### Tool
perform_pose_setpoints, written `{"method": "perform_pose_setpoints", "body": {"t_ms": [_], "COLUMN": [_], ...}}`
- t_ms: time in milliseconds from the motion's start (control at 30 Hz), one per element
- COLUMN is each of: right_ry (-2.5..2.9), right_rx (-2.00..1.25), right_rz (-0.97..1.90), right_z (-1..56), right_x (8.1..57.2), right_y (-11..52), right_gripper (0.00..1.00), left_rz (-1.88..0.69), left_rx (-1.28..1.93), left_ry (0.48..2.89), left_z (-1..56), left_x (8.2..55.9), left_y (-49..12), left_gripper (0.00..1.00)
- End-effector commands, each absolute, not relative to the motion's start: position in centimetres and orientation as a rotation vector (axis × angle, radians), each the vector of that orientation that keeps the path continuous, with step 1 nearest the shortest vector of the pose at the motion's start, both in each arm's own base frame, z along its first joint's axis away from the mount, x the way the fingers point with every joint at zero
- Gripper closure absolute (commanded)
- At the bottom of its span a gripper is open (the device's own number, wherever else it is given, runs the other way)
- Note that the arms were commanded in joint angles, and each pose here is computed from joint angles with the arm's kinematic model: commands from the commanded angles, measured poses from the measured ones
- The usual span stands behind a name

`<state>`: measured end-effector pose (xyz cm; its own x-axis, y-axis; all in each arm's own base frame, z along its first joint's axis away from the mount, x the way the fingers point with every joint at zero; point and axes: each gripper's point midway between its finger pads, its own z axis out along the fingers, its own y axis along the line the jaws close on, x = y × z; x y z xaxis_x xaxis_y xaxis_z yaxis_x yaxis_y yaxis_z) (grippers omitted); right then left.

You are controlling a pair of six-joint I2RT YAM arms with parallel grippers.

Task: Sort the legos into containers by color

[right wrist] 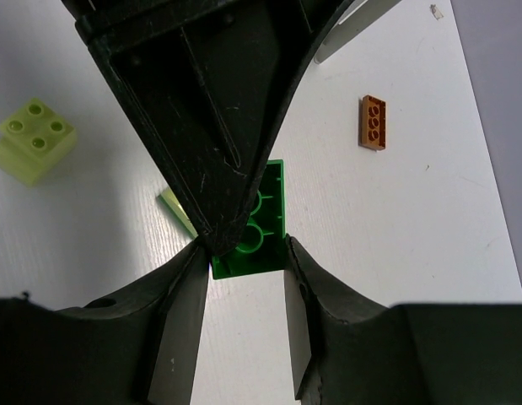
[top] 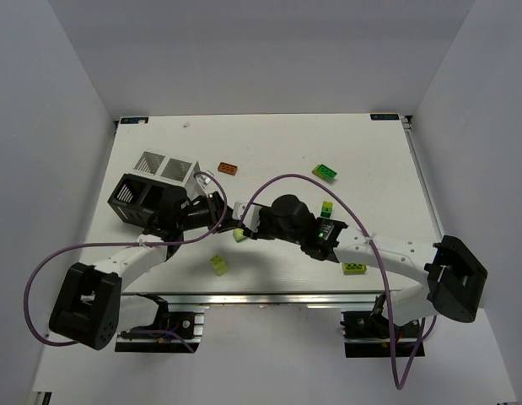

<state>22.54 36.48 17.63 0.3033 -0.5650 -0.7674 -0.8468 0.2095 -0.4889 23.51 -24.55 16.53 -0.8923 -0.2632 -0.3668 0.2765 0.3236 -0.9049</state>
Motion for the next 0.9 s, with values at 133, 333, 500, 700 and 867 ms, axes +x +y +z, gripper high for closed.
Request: {"method": "perform_pose_setpoints", "body": {"t_ms": [133,333,500,700,867], "right_ry": [1.337,1.344,1.302,1.213,1.191], "right_rx": [-1.452,-1.45,-1.417,-1.435,-1.427], "right_rz": [0.334,0.217,0.155,0.282,0.32], "right_z": [18.6,18.8,20.9,24.3,25.1], "right_x": [22.5,23.5,23.8,21.6,21.4], "right_y": [37.1,35.5,33.0,31.7,31.4], "right_gripper": [0.44,0.11,0.11,0.5,1.0], "left_rz": [-1.552,-1.343,-0.917,-0.345,0.008], "left_rx": [0.077,0.07,0.031,-0.187,-0.366], "left_ry": [2.1,2.137,2.142,2.043,1.991], "left_z": [17.8,17.6,18.1,21.2,23.6], "left_x": [23.9,25.4,28.1,30.9,32.2], "left_y": [-24.6,-23.2,-19.1,-10.0,-2.9], "left_gripper": [0.86,0.91,0.92,0.94,0.95]}}
